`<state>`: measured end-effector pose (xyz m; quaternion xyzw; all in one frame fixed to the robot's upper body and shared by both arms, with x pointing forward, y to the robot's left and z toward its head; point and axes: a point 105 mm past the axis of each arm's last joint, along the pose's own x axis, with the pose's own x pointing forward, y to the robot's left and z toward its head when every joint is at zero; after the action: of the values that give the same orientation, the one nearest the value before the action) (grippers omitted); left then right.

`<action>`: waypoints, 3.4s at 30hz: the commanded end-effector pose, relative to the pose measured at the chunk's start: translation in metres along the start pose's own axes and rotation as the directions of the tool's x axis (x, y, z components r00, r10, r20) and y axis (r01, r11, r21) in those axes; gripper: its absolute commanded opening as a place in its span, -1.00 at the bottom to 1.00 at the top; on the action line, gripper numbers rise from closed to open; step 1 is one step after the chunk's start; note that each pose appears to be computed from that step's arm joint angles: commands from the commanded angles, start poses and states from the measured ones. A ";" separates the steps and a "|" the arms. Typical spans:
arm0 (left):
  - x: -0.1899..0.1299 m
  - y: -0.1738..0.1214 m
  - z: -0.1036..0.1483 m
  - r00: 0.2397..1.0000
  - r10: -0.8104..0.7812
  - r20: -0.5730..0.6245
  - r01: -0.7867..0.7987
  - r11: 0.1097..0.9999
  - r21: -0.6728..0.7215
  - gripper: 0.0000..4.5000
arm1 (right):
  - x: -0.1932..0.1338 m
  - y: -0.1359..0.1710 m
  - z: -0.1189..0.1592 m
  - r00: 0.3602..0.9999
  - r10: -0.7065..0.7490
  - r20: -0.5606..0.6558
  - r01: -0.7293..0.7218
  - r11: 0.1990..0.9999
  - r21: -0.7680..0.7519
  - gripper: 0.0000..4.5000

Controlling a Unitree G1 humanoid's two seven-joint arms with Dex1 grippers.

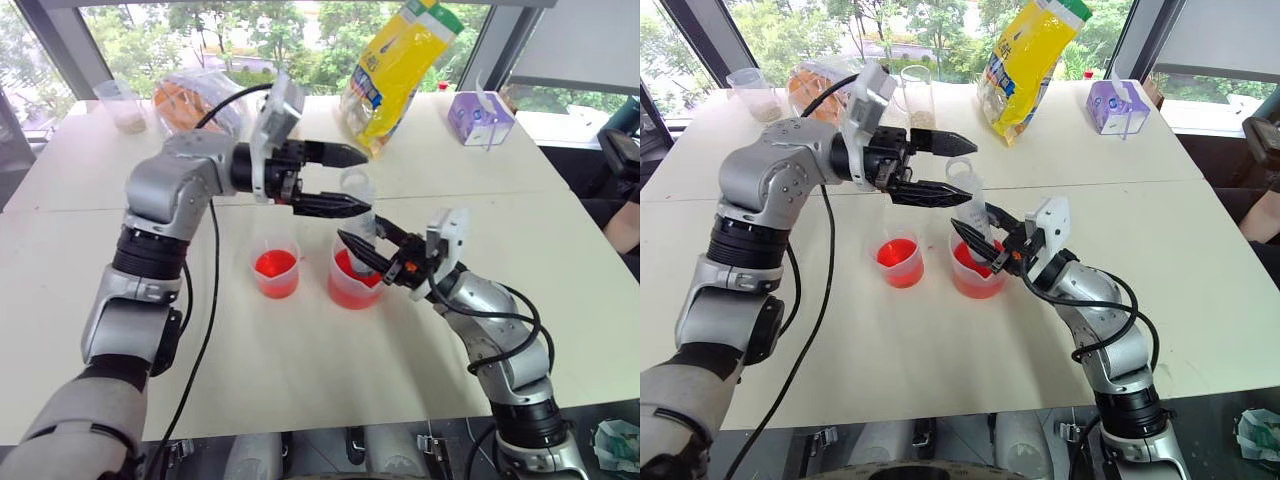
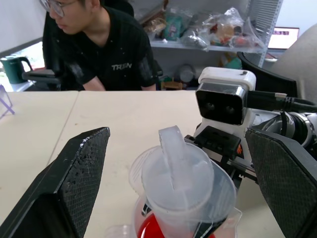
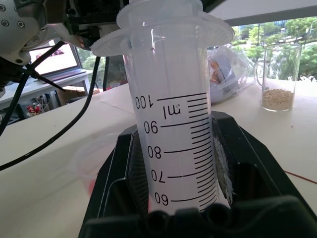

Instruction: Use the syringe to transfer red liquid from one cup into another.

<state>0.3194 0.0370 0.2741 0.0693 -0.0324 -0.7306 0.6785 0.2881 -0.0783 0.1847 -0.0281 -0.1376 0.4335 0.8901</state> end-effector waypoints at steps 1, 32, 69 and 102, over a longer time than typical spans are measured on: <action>0.000 -0.001 0.006 1.000 0.001 0.003 -0.001 1.000 0.023 0.75 | 0.000 0.006 0.002 1.000 0.019 -0.005 -0.019 1.000 -0.015 -0.37; -0.013 0.016 0.046 0.994 0.059 0.091 -0.068 0.993 0.100 -0.99 | -0.020 0.016 -0.028 0.985 0.095 -0.141 -0.077 0.988 0.130 -0.37; -0.020 0.006 0.032 0.998 0.043 0.044 -0.046 0.996 0.080 0.90 | -0.001 -0.004 0.027 0.998 0.065 -0.013 -0.065 0.998 0.012 -0.37; -0.123 -0.025 0.103 0.912 0.355 0.208 -0.376 0.924 0.072 0.99 | 0.102 0.040 0.054 0.876 0.415 0.247 -0.454 0.882 0.126 -0.37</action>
<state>0.3074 0.1562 0.3557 0.0077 -0.0991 -0.5816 0.8074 0.3054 0.0133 0.2598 0.0839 -0.1924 0.6212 0.7550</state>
